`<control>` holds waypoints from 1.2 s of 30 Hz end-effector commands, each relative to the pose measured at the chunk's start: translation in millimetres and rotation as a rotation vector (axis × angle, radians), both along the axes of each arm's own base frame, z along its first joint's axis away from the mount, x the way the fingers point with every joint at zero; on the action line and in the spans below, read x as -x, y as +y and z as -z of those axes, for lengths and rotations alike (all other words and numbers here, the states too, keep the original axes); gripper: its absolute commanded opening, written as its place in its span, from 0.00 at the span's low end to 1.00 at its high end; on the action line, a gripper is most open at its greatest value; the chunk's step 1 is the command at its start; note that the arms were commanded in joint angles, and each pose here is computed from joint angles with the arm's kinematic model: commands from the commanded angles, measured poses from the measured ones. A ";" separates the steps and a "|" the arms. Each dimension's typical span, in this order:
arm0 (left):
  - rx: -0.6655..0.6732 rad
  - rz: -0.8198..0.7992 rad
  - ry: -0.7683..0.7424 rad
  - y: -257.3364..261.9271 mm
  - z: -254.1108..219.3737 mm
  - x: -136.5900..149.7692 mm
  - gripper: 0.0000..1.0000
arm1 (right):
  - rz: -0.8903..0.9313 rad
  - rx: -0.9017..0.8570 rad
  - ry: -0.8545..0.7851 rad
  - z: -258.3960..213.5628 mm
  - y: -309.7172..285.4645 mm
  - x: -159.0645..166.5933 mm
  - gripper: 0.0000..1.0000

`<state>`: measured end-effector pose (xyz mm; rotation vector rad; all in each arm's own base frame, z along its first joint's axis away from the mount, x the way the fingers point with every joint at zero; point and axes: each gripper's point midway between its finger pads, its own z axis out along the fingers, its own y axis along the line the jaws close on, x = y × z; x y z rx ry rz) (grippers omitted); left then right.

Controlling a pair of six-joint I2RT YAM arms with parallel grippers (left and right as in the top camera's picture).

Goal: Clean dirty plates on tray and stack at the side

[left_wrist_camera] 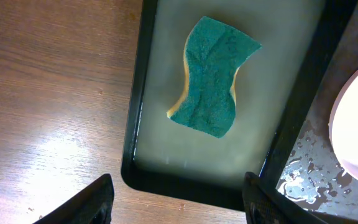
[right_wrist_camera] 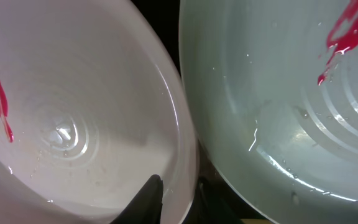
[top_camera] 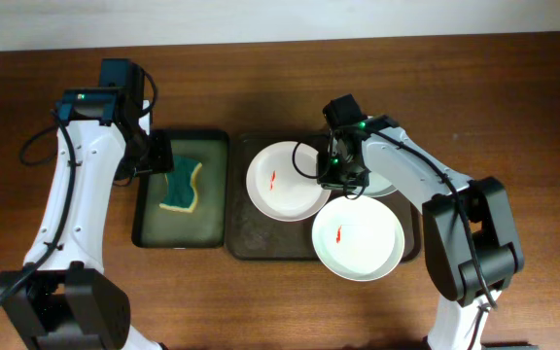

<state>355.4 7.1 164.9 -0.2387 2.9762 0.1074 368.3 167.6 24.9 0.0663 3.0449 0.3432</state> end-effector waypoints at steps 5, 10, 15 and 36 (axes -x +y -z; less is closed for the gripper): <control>-0.010 0.009 0.012 2.3 3.9 0.2 0.65 | -0.004 0.038 0.009 18.1 -2.9 3.1 0.08; -0.010 0.010 0.011 2.3 4.0 -0.2 0.64 | -0.031 0.038 -0.007 17.4 -2.6 0.4 0.04; -0.016 0.054 -0.001 2.1 11.2 -4.8 0.67 | -0.073 0.043 -0.013 17.5 -2.9 1.0 0.13; 0.082 0.138 -0.099 -17.9 92.6 -22.1 0.79 | -0.074 0.044 0.003 17.9 -3.4 4.9 0.17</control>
